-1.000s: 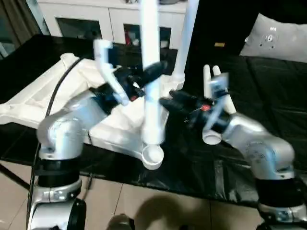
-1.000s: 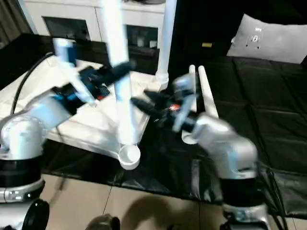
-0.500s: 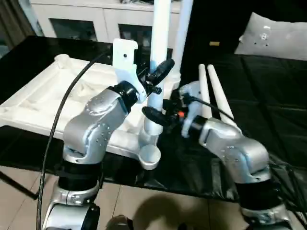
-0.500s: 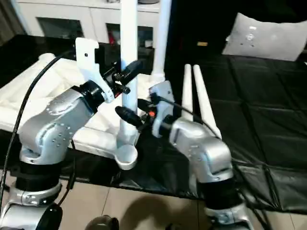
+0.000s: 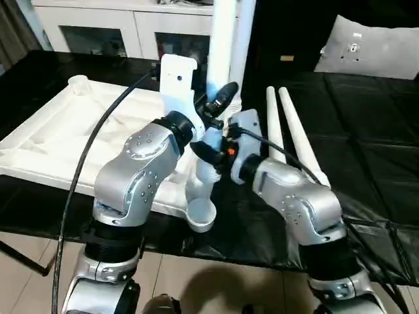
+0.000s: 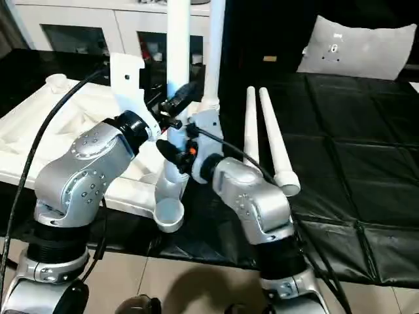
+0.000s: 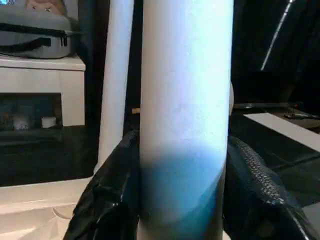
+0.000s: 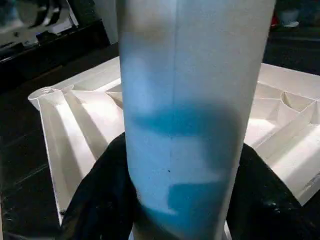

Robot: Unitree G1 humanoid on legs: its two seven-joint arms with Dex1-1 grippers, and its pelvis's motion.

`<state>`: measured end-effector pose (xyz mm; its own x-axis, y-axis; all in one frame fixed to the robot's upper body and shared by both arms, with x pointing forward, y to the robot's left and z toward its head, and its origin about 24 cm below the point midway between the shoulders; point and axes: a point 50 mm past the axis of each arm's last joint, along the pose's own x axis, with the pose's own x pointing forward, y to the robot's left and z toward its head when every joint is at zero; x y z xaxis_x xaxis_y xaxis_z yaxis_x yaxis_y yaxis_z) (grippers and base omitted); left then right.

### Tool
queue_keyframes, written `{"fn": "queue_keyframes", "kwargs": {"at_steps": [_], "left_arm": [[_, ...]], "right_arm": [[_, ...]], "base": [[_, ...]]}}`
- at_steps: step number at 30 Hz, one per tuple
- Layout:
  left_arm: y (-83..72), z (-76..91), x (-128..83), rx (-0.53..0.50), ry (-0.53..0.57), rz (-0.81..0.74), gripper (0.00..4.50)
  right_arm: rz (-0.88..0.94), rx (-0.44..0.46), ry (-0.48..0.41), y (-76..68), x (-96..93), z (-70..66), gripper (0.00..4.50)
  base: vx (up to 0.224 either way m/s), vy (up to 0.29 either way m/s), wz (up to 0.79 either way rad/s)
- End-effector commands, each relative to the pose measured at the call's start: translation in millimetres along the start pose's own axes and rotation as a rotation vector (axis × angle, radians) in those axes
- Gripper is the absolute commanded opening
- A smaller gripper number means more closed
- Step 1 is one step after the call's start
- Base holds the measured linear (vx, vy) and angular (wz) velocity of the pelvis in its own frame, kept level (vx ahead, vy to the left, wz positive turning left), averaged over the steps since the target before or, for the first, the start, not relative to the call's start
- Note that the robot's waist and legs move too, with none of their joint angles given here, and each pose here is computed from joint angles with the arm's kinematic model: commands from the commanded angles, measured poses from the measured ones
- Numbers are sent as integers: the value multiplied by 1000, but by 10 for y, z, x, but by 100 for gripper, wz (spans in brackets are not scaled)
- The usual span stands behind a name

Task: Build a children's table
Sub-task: Pick table leg

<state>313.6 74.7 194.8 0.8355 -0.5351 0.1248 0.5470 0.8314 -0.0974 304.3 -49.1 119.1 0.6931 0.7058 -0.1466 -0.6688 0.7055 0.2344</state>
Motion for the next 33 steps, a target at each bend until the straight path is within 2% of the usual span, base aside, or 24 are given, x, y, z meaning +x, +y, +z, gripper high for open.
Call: {"fn": "queue_keyframes", "kwargs": {"at_steps": [1,5,7,9,10,14,16,17,20,21,22,23,25,26,29,32,33], "left_arm": [[32,73,-3,33,-33,31,182],[88,95,0,40,-37,85,182],[89,109,0,11,-34,64,182],[91,112,-1,8,-32,60,238],[84,120,-8,-34,-31,29,252],[76,191,-18,-88,-60,-39,261],[68,214,-27,-109,-63,-81,297],[46,235,-55,-194,-58,-172,296],[41,243,-68,-223,-56,-207,302],[57,291,-101,-301,-73,-281,303],[58,293,-102,-304,-74,-283,303],[65,361,-139,-378,-101,-364,303],[63,392,-156,-402,-113,-401,303],[57,460,-201,-440,-131,-489,303],[64,524,-238,-465,-143,-566,303],[74,555,-254,-456,-134,-603,266],[85,550,-252,-433,-118,-604,266]], "right_arm": [[-13,14,23,-34,-4,-31,191],[41,63,-17,15,-5,13,191],[78,72,-45,26,-12,46,191],[90,69,-51,29,-17,54,191],[118,73,-59,36,-30,66,191],[202,66,-74,47,-84,107,190],[259,72,-88,58,-124,142,190],[358,90,-117,84,-198,204,190],[391,99,-128,89,-225,227,190],[465,121,-142,89,-292,266,189],[467,121,-142,88,-294,267,189],[533,123,-136,84,-355,282,189],[557,120,-129,82,-378,285,189],[620,104,-104,86,-439,283,189],[661,95,-85,78,-491,293,189],[679,94,-72,62,-521,305,189],[688,90,-64,55,-535,310,189]], "base": [[0,0,0],[0,0,0],[0,0,0],[0,0,0],[0,0,0],[0,0,0],[0,0,0],[0,0,0],[0,0,0],[0,0,0],[0,0,0],[0,0,0],[0,0,0],[0,0,0],[0,0,0],[0,0,0],[0,0,0]]}}
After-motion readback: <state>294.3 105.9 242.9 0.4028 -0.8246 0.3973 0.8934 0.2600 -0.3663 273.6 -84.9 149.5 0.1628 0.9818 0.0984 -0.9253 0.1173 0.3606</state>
